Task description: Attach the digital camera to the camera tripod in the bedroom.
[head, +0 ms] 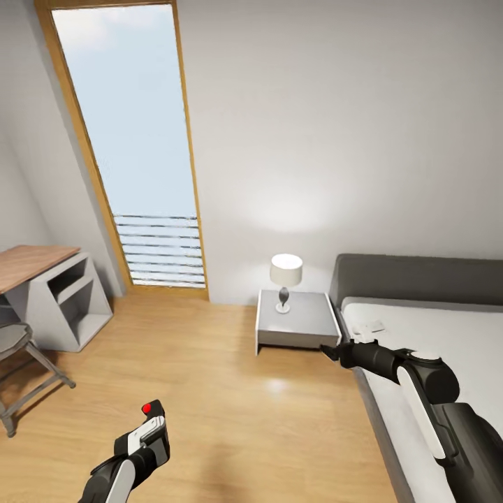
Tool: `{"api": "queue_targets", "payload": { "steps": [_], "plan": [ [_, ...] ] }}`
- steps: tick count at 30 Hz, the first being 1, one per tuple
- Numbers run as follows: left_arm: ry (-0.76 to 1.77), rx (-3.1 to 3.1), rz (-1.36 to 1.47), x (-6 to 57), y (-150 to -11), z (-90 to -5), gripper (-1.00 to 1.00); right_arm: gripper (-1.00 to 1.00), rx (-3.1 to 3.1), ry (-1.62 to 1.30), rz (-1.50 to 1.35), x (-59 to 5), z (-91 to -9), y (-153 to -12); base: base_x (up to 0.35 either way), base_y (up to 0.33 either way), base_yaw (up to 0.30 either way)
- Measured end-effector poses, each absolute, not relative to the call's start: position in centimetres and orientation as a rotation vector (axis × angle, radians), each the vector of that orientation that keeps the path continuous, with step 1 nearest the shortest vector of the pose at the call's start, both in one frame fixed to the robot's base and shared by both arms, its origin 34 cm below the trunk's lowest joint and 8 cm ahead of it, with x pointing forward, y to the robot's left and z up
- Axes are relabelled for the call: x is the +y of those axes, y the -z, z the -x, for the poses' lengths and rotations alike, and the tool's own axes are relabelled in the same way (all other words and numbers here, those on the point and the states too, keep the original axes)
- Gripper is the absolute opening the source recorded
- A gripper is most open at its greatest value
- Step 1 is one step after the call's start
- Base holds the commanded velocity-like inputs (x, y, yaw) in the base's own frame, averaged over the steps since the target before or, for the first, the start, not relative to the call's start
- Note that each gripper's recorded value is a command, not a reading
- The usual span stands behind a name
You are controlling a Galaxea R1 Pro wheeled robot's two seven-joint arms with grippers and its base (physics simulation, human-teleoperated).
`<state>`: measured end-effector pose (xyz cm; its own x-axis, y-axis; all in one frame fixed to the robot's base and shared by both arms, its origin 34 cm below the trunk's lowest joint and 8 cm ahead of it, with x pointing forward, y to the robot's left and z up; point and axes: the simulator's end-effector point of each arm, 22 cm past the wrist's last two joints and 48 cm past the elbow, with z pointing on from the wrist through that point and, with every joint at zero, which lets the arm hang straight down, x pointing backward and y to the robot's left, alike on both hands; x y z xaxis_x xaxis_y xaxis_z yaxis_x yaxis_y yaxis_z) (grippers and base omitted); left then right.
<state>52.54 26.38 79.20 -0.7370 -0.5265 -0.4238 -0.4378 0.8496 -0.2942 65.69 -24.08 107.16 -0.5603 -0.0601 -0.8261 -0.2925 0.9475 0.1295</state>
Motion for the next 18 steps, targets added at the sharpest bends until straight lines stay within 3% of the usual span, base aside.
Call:
{"api": "queue_targets", "payload": {
  "steps": [18],
  "plan": [
    [0.237,2.524,0.708,26.41,-79.12,-52.41,-1.00,1.00,2.152,-0.313,0.249,-24.07,-65.70,-107.18,0.316,-0.152,0.248]
  ]
}}
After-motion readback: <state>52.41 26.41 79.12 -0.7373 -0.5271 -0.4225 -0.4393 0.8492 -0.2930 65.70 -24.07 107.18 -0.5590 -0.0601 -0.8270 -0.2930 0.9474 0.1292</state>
